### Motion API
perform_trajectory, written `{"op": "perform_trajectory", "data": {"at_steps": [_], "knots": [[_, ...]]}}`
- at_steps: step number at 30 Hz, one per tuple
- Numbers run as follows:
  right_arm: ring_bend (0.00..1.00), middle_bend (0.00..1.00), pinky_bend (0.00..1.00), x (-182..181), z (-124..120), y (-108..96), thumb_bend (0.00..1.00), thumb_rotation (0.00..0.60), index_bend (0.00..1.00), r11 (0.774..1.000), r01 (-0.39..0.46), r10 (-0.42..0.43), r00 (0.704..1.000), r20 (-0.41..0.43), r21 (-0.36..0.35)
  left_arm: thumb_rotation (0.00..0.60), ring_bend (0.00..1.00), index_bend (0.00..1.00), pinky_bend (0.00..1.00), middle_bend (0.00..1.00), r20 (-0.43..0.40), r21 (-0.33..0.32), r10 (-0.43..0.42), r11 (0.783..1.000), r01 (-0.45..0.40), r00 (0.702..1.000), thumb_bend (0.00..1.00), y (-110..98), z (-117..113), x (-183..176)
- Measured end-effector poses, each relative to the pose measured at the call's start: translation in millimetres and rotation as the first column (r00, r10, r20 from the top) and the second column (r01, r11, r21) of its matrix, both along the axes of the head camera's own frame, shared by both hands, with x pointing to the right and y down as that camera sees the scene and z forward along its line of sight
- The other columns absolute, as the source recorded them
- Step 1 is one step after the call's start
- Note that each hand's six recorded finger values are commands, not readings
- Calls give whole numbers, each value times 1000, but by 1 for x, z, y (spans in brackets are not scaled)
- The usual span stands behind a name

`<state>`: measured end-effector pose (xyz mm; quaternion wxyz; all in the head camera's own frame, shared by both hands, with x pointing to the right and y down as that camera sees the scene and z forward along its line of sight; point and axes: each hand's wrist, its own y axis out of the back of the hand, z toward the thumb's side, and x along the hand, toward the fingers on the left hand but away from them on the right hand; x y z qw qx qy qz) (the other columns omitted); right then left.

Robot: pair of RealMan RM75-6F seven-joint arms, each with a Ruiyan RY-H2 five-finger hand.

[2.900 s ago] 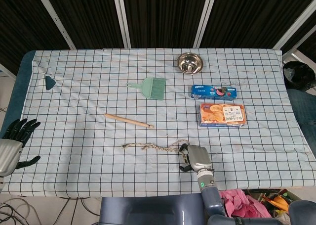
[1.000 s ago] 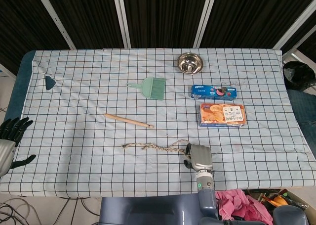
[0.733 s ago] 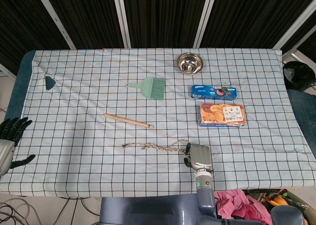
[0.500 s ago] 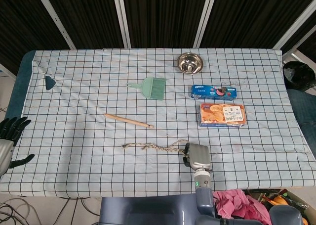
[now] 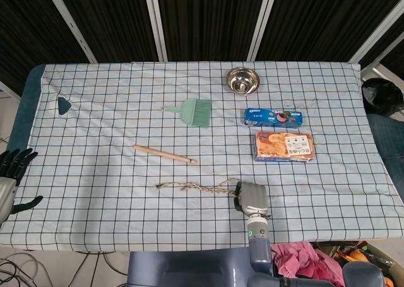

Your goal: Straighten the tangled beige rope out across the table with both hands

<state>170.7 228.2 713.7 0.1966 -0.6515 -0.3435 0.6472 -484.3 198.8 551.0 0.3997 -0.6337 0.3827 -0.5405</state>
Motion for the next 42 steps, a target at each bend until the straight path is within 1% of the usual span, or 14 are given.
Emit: {"op": "perform_trajectory", "data": {"at_steps": [13,15,18,20,23,26,29,32,35,38,41,42], "knots": [[1000,903,997,0,1,2,387,600,561,1000,13,-13,1000,-3,-11,600,4,106,24,63,3,-2,-1,1000,1,1000,73,0,0,0],[1000,908,997,0,1,2,391,600,577,1000,19,-19,1000,-5,-13,600,4,107,24,63,3,-2,-1,1000,1,1000,72,0,0,0],[1000,919,998,-1,1,2,414,600,635,1000,22,-22,1000,-5,-15,600,4,133,24,69,1,-4,4,1000,-4,1000,74,1,0,1],[1000,924,1000,-1,1,2,437,600,656,1000,23,-23,1000,-3,-12,600,16,147,27,85,-1,-6,10,1000,-10,1000,83,1,1,3],[1000,925,1000,-1,1,0,457,600,662,1000,23,-23,1000,2,-4,600,70,149,53,149,-8,-20,25,999,-25,1000,115,1,4,6],[1000,925,1000,1,1,-2,459,600,662,1000,29,-29,1000,1,-1,600,152,162,134,229,-23,-37,42,998,-43,999,138,-3,7,10],[1000,929,1000,5,2,-7,458,600,662,999,32,-32,999,-8,0,600,231,181,210,307,-35,-55,75,995,-77,997,165,-16,10,20],[1000,930,1000,8,1,-10,458,600,662,1000,26,-26,1000,-10,9,600,268,190,242,344,-53,-68,125,989,-128,991,166,-37,11,41],[1000,930,1000,9,-2,-13,458,600,662,1000,19,-19,1000,-4,19,600,307,193,281,379,-59,-99,175,979,-180,983,168,-56,15,66],[1000,930,1000,10,-3,-14,458,600,662,1000,14,-14,1000,2,20,600,320,201,288,397,-54,-150,222,962,-228,974,173,-75,22,92],[1000,930,1000,10,-5,-12,458,600,662,1000,9,-10,1000,13,18,600,339,213,291,419,-46,-224,270,936,-273,962,175,-91,35,118],[1000,930,1000,10,-5,-11,458,600,662,1000,11,-11,1000,16,18,600,342,216,292,422,-46,-256,289,922,-291,956,175,-97,40,129]]}}
